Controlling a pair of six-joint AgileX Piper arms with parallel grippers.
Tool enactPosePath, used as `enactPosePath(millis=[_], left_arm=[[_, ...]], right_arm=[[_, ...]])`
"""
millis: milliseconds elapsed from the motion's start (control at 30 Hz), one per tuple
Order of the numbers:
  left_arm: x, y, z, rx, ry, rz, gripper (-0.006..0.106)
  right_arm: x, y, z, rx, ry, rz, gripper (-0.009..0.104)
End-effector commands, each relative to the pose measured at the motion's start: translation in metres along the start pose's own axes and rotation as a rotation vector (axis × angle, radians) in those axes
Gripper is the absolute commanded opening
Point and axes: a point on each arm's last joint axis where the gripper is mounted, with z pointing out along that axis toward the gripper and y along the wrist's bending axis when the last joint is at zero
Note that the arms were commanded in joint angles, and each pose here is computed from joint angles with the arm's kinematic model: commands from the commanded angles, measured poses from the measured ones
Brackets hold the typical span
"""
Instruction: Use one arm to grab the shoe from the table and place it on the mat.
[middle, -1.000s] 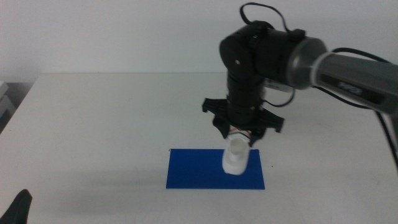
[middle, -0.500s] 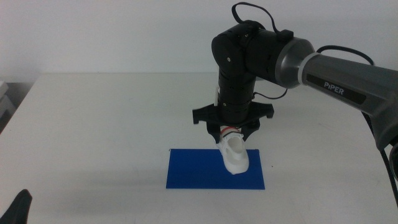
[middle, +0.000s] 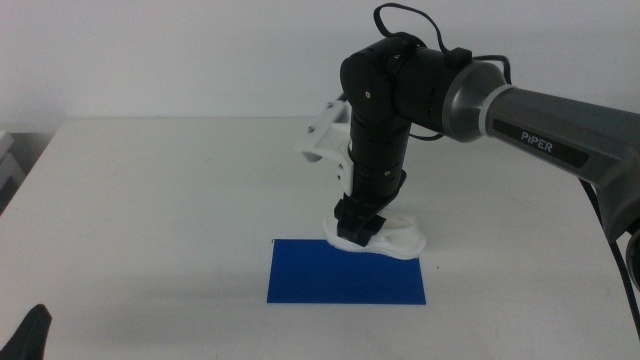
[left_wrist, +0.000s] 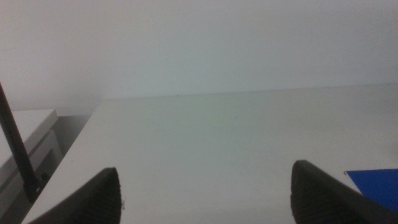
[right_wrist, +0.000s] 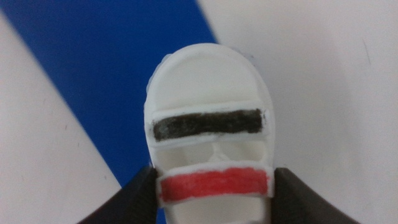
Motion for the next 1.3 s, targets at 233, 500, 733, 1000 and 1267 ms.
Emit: enactPosePath(millis=[233, 500, 733, 1000, 1267], left_arm=[[-0.006, 0.0, -0.001, -0.001, -0.088, -0.014, 0.094], [-0.006, 0.0, -0.001, -0.001, -0.088, -0.014, 0.094], [-0.006, 0.0, -0.001, -0.001, -0.088, -0.014, 0.094], [-0.006, 0.0, -0.001, -0.001, -0.088, -0.014, 0.094], [-0.006, 0.0, -0.001, -0.001, -0.088, -0.014, 0.094]], right_arm=[[-0.001, 0.003, -0.034, -0.003, -0.08, -0.3, -0.004], [-0.01, 0.008, -0.022, -0.036, -0.124, -0.281, -0.004], [-0.015, 0.009, -0.001, -0.065, -0.114, -0.241, -0.004], [-0.019, 0.012, 0.01, -0.07, -0.116, -0.241, -0.004], [-0.021, 0.016, 0.011, -0.068, -0.116, -0.251, -0.001]])
